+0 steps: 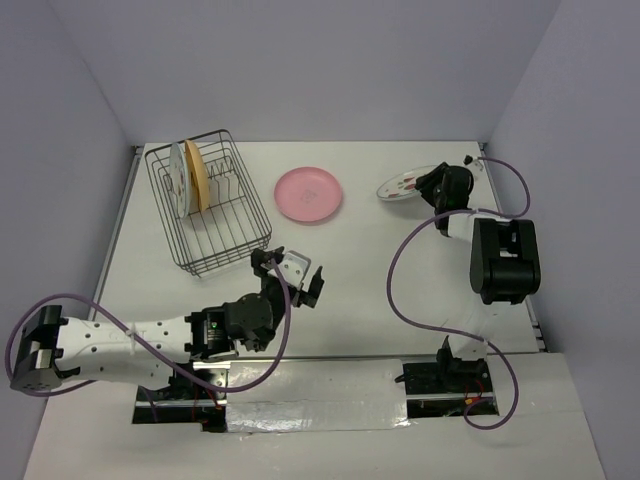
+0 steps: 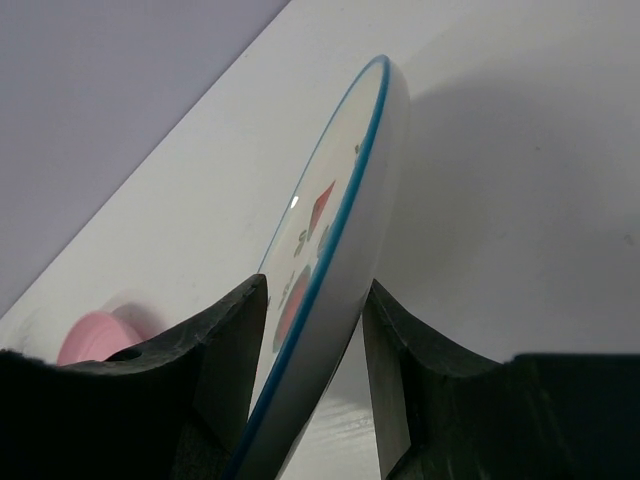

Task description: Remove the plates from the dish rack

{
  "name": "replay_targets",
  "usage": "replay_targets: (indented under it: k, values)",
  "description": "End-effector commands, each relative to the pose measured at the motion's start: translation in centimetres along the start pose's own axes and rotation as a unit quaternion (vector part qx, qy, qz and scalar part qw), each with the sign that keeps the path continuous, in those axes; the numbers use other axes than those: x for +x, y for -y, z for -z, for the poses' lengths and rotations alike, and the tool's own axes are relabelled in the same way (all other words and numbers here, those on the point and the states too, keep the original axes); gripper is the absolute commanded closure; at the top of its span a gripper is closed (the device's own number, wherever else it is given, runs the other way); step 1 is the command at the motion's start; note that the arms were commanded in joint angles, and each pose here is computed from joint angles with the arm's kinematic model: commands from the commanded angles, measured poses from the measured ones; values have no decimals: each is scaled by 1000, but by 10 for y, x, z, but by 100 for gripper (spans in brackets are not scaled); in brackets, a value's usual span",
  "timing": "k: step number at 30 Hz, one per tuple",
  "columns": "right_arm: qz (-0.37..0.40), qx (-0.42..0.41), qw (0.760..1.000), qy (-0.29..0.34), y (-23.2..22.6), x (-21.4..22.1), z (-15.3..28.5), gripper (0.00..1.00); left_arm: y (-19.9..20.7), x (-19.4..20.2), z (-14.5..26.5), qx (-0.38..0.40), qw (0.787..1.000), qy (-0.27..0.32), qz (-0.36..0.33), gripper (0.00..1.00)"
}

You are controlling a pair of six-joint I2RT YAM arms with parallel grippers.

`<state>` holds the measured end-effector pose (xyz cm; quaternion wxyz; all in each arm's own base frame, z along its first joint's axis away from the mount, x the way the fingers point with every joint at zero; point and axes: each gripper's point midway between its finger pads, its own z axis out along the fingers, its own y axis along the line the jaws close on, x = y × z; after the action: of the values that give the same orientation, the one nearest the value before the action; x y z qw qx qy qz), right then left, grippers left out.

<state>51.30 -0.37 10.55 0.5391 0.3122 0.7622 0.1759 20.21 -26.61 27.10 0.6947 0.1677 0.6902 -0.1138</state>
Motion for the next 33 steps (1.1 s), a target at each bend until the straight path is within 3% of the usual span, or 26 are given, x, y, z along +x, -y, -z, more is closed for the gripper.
replay_targets:
  k: [1, 3, 5, 6, 7, 10, 17, 29, 33]
  values:
    - [-5, -65, 995, 81, -43, -55, -2, 100, 2, -16, -4, -9, 999, 13, 35, 3]
    - [-8, -52, 997, 65, -37, -49, -5, 98, 2, -15, -4, -8, 999, 14, 36, 3]
    - [-10, -65, 997, 36, -39, -39, -7, 88, 1, -16, -3, -7, 999, 16, 39, 3]
    - [-12, -57, 998, 18, -34, -31, -8, 81, 1, -15, -3, -6, 999, 16, 39, 3]
    - [-19, -62, 998, -4, -36, -23, -10, 61, 0, -17, -2, -6, 999, 18, 41, 3]
    - [-37, -53, 996, -56, -29, -1, -11, 48, -1, -18, -1, -3, 999, 20, 47, 3]
    - [-81, -14, 985, -150, -6, 49, -3, 39, -3, -18, -1, -8, 999, 21, 48, 3]
    - [-74, 77, 970, -217, 23, 73, 11, 37, -12, -21, 4, -16, 998, 27, 58, 3]
    - [-52, 112, 964, -235, 26, 66, 26, 34, -23, -25, -3, -57, 997, 12, 60, 1]
